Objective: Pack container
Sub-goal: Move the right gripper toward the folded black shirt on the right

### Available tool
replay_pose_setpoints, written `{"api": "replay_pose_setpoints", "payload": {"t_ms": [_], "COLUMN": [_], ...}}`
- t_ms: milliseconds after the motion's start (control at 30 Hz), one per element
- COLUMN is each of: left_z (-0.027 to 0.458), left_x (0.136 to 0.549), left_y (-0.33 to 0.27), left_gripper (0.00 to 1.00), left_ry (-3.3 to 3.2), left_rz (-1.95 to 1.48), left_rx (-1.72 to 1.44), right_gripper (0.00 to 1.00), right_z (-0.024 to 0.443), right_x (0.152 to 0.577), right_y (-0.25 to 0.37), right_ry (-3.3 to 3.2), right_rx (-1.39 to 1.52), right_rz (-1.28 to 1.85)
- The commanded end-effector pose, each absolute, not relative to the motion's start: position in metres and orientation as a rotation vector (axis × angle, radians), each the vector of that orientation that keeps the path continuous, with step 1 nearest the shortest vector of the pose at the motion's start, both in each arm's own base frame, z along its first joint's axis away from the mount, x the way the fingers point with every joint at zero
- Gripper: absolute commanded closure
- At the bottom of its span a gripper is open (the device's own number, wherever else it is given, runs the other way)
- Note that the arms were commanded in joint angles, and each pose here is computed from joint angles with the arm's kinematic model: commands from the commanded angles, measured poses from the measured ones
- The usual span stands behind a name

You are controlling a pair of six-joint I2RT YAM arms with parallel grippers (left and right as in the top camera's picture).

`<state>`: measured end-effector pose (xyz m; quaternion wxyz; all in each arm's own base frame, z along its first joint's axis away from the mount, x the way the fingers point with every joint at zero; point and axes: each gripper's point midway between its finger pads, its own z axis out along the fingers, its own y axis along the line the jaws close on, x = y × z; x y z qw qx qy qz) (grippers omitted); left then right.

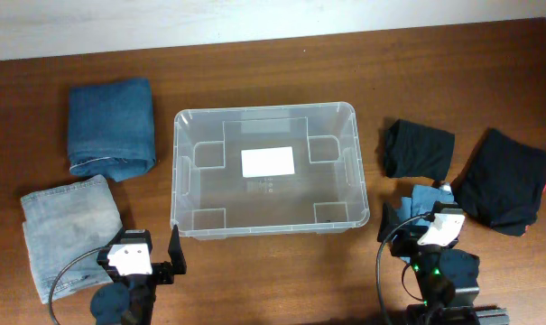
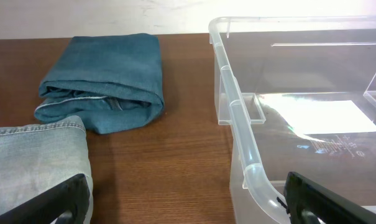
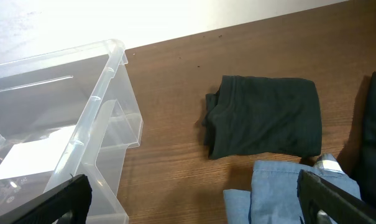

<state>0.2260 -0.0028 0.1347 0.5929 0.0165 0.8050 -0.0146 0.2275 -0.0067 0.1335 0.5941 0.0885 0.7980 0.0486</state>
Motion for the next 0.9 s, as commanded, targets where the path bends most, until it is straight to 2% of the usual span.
{"api": "replay_pose_setpoints", "payload": {"t_ms": [0,267,433,567,867], "left_z": [0.128,0.128,0.128,0.128,0.128], "left_x": [0.226,0.226,0.226,0.226,0.226], "left_y": [-0.003,-0.003,-0.003,-0.003,-0.003], "left_gripper": [0.00,0.00,0.00,0.00,0.00], "left_ry": [1.883,1.883,1.883,1.883,1.883], "left_rz": [-0.025,-0.025,-0.025,-0.025,-0.025], "left_rx": [0.053,0.053,0.053,0.053,0.053], "right_gripper": [0.01,0.02,0.02,0.02,0.02], "right_z": [0.131,0.131,0.136,0.160,0.227], "right_x": [0.228,0.227,0.227,0.218,0.208], "right_y": [-0.006,-0.004,0.022,0.054,0.054], "right_ry": [1.855,1.857,1.854,1.814,1.863], "right_rx": [0.211,0.204,0.094,-0.051,-0.043], "right_rz": [0.121,0.132,0.277,0.448,0.445]}}
